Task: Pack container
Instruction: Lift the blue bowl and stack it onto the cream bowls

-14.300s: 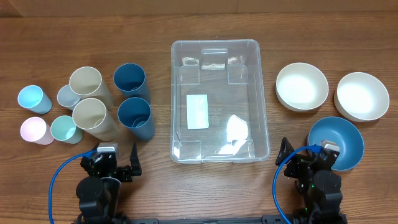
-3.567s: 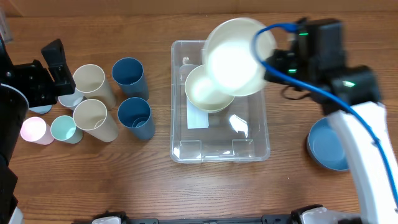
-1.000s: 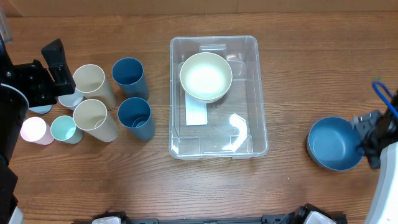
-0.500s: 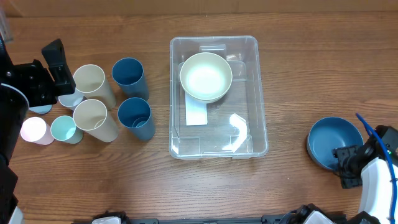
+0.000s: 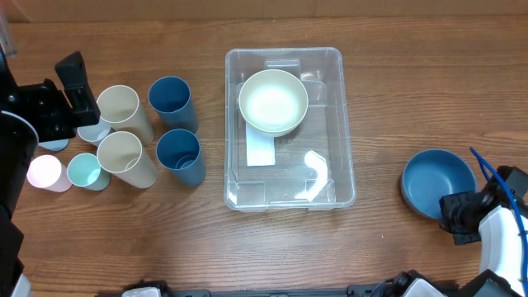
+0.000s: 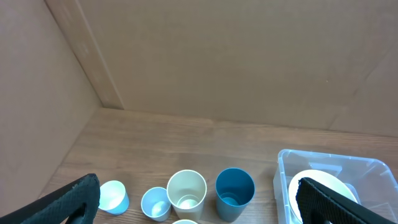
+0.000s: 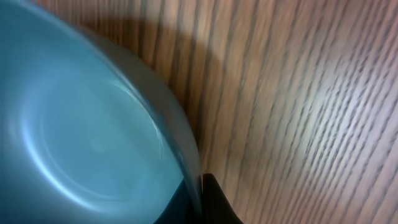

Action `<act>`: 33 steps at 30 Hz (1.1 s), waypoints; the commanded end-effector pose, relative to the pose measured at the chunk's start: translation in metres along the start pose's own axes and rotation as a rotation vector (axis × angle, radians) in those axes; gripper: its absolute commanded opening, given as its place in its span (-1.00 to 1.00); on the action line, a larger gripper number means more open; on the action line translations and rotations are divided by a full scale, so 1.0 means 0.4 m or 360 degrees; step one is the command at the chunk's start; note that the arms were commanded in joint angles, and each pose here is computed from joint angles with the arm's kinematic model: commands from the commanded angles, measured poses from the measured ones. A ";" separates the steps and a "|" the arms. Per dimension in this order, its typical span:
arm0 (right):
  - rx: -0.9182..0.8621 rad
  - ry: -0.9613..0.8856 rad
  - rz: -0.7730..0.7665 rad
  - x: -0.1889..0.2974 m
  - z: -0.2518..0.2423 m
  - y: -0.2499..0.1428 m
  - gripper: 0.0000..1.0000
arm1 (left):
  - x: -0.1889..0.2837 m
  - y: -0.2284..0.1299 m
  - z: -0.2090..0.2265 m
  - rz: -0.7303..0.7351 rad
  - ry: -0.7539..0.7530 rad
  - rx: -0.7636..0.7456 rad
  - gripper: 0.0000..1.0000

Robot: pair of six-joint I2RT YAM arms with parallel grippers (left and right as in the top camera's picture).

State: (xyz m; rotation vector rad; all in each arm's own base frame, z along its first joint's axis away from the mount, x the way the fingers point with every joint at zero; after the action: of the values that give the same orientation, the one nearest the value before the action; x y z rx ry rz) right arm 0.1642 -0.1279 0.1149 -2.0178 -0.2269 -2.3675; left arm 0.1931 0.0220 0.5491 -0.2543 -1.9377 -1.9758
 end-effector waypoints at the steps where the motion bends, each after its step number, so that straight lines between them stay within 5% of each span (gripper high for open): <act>1: 0.0111 0.0231 -0.0004 0.109 0.083 0.032 -0.92 | 0.001 0.004 0.002 -0.0012 0.0018 -0.0042 1.00; 7: 0.0701 0.0701 -0.0147 0.430 0.271 -0.035 -0.92 | 0.001 0.004 0.002 -0.0012 0.0018 -0.0042 1.00; 14: 0.1603 0.1282 -0.0127 0.660 0.411 -0.375 -0.92 | 0.001 0.004 0.002 -0.0012 0.0018 -0.0042 1.00; 21: 0.1965 0.1007 -0.0119 0.467 0.559 -0.598 -0.92 | 0.001 0.004 0.002 -0.0012 0.0018 -0.0042 1.00; 30: 0.1975 0.0778 -0.0182 0.190 0.714 -0.630 -0.92 | 0.001 0.004 0.002 -0.0012 0.0018 -0.0042 1.00; 33: 0.1997 0.0830 -0.0185 0.197 0.726 -0.624 -0.67 | 0.001 0.004 0.002 -0.0012 0.0018 -0.0042 1.00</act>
State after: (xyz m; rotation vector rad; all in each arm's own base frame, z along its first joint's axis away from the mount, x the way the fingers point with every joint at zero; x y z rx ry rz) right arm 0.4019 0.1655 0.1962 -0.8539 -1.3279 -1.7817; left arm 0.1931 0.0219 0.5491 -0.2547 -1.9375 -1.9756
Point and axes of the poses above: each gripper's point midway between its finger pads, its own x axis back along the fingers, its own z axis along the line the jaws close on, y = z × x, the point moved 8 cm from there along x, back along the fingers, and after that the axes turned 4 degrees about -x, right-handed, at the moved point
